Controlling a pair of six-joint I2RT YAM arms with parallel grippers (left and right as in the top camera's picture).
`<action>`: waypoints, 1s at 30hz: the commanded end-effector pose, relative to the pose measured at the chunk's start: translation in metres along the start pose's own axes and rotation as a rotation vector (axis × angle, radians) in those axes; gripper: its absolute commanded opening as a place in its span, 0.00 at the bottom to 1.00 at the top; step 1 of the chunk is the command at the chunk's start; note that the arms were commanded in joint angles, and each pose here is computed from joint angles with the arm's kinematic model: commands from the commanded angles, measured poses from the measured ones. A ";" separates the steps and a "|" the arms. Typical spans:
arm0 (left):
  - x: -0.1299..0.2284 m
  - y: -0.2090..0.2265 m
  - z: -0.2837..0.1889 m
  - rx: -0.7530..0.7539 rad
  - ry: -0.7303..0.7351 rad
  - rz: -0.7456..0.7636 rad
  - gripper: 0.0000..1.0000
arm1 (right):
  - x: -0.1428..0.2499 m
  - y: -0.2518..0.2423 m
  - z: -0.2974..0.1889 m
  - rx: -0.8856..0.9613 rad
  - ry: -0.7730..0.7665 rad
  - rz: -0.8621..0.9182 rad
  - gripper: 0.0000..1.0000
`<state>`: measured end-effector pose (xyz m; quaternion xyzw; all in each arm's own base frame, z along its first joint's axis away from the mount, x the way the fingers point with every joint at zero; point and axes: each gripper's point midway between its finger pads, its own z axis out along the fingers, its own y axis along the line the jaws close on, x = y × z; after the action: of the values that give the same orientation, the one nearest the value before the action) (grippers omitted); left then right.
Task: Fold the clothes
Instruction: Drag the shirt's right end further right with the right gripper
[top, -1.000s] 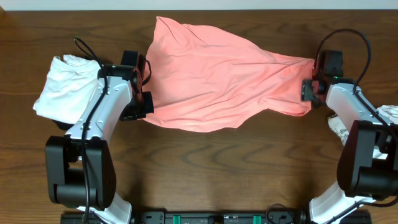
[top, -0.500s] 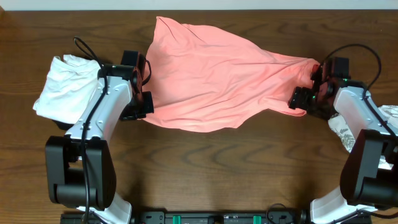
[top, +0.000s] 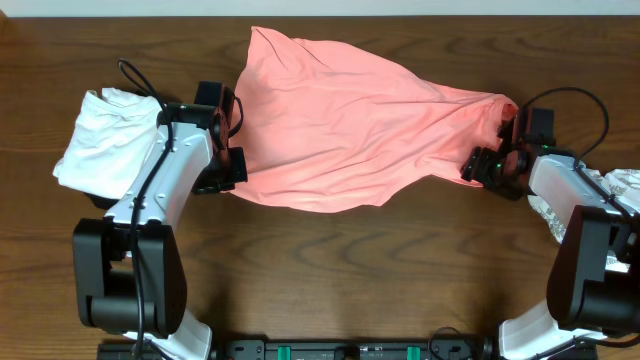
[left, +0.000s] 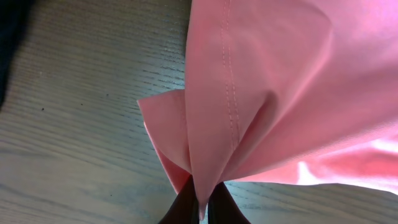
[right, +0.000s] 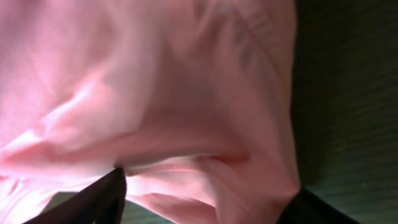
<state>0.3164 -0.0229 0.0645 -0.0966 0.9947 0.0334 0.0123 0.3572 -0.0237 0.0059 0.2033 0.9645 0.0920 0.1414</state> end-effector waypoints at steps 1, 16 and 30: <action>-0.002 0.003 0.000 -0.018 -0.005 -0.008 0.06 | -0.004 -0.010 -0.003 0.049 -0.030 0.053 0.61; -0.002 0.003 0.000 -0.019 -0.004 -0.009 0.06 | -0.015 -0.020 -0.005 0.097 -0.077 0.073 0.01; -0.001 0.003 0.000 -0.019 -0.004 -0.009 0.06 | -0.065 -0.073 -0.055 0.034 -0.184 0.192 0.01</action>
<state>0.3153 -0.0244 0.0644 -0.0950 0.9949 0.0321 0.0102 0.3660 -0.1167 0.0389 0.3169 0.9256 0.0615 0.1976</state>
